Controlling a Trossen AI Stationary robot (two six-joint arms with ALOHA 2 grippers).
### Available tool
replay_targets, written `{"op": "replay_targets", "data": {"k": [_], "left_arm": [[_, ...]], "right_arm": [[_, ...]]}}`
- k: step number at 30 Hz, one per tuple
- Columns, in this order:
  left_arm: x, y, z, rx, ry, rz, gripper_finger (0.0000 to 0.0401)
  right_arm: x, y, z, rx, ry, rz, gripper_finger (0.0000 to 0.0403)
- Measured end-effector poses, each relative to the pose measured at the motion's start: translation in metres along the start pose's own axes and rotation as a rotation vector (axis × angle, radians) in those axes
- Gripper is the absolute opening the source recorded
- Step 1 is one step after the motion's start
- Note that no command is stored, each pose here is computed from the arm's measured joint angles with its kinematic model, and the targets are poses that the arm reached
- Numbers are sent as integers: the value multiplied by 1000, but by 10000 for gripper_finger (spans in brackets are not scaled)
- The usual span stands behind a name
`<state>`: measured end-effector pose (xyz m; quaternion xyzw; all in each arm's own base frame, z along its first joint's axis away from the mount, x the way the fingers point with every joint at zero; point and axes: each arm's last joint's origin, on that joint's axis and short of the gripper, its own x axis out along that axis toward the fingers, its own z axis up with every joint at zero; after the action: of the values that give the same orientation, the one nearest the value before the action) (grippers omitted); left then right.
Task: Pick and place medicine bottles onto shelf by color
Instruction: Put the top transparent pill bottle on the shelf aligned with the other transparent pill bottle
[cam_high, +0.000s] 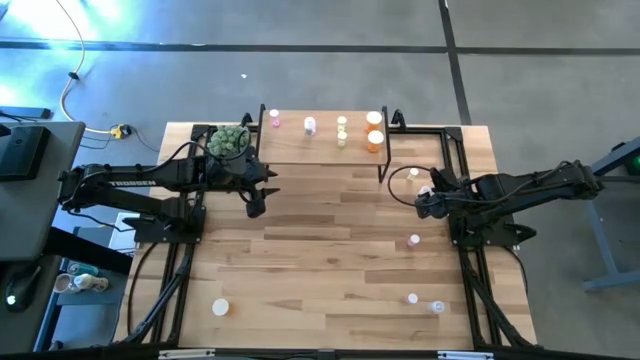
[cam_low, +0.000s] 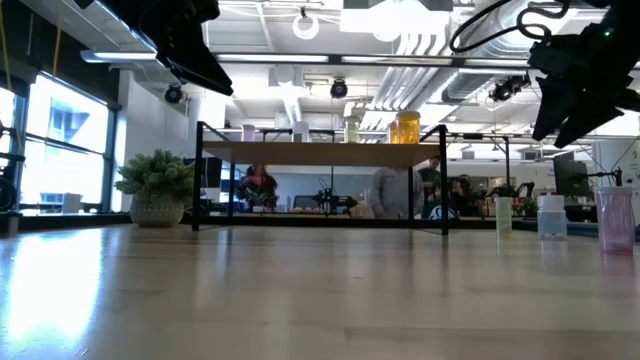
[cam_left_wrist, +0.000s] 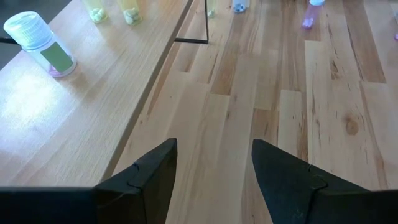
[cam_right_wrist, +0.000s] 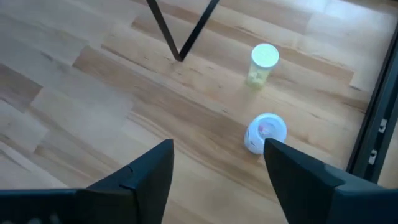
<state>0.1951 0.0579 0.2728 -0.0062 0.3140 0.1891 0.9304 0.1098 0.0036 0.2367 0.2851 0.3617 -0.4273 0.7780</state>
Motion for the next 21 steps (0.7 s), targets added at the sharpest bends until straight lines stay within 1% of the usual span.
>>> {"op": "replay_targets", "data": {"k": [5,12,15,19,21], "left_arm": [[0,0,0,0,0,0,200],[0,0,0,-3,0,0,200],[0,0,0,-3,1,0,200],[0,0,0,0,1,0,200],[0,0,0,0,1,0,200]], "right_arm": [[0,0,-1,55,18,2,250],[6,4,-2,161,9,-62,250],[11,7,-3,161,-5,-115,250],[18,6,-1,152,10,-198,250],[20,4,2,145,29,-221,250]]}}
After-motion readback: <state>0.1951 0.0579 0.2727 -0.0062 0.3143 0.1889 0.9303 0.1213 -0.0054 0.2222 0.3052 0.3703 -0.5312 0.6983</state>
